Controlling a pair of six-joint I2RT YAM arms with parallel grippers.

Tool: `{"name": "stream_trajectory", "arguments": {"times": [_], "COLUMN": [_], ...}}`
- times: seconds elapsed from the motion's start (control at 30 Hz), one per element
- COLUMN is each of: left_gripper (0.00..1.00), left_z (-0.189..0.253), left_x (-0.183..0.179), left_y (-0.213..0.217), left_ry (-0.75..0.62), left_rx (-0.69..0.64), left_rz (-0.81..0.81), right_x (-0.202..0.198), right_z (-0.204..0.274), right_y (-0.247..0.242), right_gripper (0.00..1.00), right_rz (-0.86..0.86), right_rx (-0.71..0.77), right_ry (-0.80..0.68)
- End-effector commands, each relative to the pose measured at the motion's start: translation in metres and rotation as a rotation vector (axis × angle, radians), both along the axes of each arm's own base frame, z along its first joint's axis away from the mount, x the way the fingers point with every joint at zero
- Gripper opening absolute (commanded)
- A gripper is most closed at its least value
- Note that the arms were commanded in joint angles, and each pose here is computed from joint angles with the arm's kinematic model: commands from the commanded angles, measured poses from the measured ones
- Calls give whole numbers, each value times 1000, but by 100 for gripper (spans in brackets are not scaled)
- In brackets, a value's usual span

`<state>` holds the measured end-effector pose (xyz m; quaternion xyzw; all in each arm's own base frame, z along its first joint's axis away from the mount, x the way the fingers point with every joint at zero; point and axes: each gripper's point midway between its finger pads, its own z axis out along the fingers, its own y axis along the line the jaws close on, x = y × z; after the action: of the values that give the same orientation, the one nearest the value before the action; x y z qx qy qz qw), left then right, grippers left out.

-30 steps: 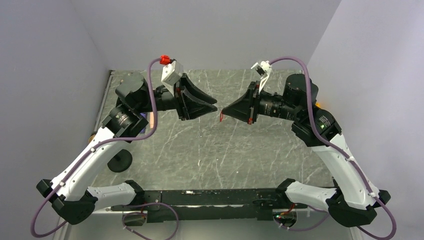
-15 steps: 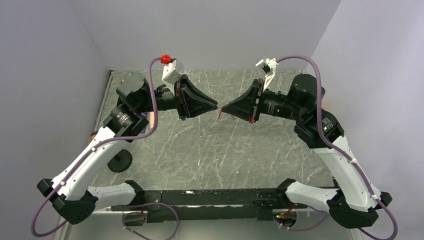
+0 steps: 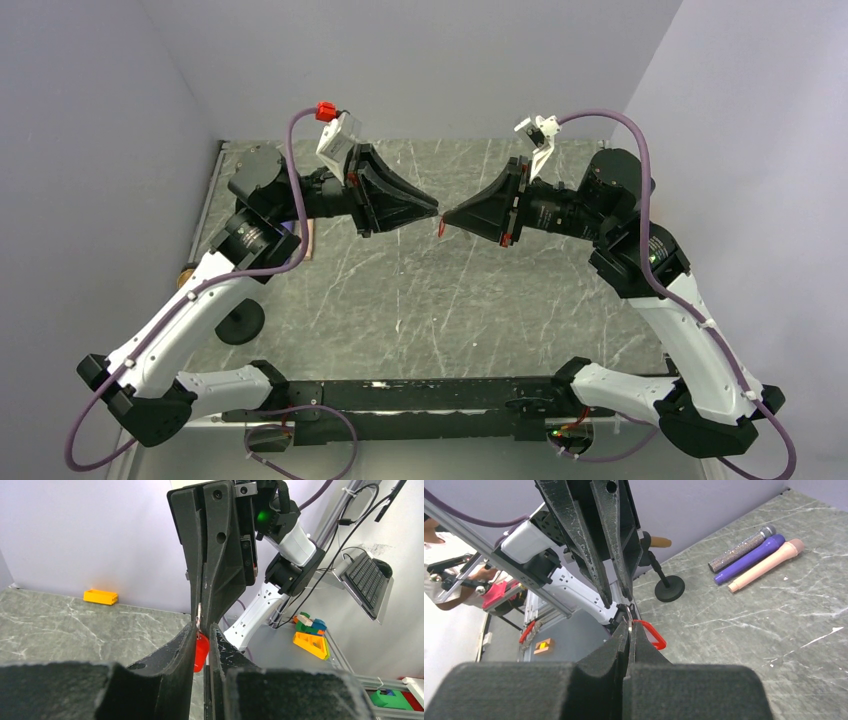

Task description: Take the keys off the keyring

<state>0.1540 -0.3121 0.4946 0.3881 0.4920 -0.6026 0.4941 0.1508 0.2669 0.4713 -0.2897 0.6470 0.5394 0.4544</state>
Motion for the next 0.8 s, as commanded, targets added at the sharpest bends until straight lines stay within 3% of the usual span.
{"name": "stream_trajectory", "arguments": {"times": [0.0,0.2,0.4,0.77], "left_gripper": [21,23,34,21], "left_z": [5,-1,-1,-3], "left_x": [-10,-8,-6,-5], "left_y": [-1,-3,-4,-6], "left_ry": [-11,14,24,32], "left_rx": [-20,0,-4,6], "left_rz": [-59,-61,-58,-63], "right_x": [-7,-9,-8,-8], "right_z": [18,19,20,20], "right_y": [-1,0,0,2], "right_gripper": [0,0,0,0], "right_rz": [15,21,16,22], "right_rx": [52,58,57,57], "right_ry": [-56,-56,-55,-60]}}
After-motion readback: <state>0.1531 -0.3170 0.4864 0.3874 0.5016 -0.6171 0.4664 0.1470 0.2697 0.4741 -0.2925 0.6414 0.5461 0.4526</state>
